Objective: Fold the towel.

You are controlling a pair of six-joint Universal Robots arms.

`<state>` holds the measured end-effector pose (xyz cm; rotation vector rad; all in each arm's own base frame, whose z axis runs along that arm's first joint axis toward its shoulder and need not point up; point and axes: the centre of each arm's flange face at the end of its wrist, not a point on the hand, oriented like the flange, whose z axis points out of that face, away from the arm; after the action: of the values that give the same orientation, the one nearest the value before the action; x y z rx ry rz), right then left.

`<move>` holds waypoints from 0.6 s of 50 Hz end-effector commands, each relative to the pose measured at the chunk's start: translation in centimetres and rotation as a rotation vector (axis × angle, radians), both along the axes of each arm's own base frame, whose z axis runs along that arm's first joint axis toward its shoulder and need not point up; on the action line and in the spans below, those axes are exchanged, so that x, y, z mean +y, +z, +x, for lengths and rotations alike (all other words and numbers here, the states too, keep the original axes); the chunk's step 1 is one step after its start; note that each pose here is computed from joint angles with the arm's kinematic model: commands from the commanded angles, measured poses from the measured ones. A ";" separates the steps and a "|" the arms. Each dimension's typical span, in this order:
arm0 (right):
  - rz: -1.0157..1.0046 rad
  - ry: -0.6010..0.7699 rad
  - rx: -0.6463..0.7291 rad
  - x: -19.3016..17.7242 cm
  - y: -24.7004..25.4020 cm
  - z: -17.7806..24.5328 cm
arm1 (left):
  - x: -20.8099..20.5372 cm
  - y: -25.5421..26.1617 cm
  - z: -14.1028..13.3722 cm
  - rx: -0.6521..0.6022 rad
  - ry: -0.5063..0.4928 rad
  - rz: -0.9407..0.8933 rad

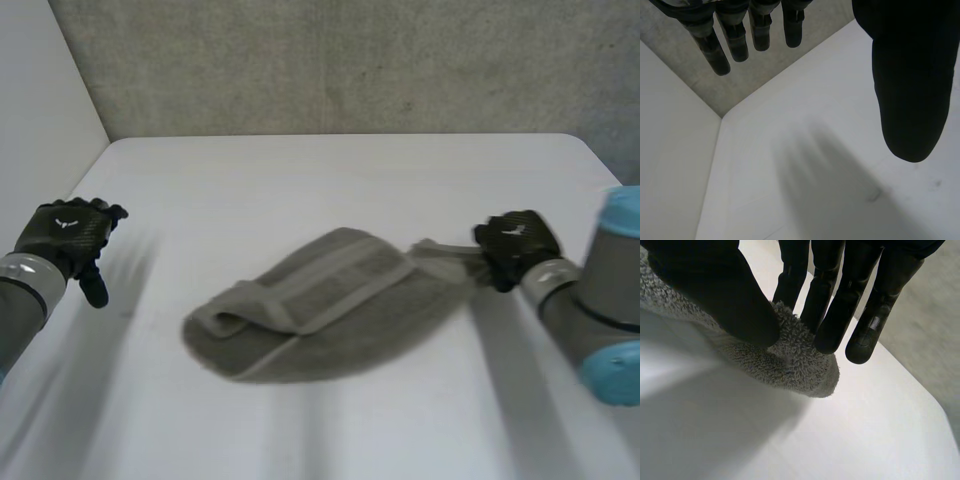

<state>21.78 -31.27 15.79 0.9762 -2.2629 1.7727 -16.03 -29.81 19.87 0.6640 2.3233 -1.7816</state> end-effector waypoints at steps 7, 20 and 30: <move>0.030 -0.048 -0.010 0.0 -0.1 -2.5 | 4.0 -0.2 -5.2 0.018 -0.247 0.013; 0.022 0.028 -0.171 3.8 2.7 -0.3 | 6.2 -1.9 -10.1 0.033 -0.605 -0.011; 0.084 0.143 -0.188 6.5 1.8 1.4 | 5.7 -5.0 -12.6 -0.031 -0.690 0.004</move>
<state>22.39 -25.98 18.17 0.9804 -2.4224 1.9293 -27.37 -23.63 16.68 1.5705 2.2342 -2.0037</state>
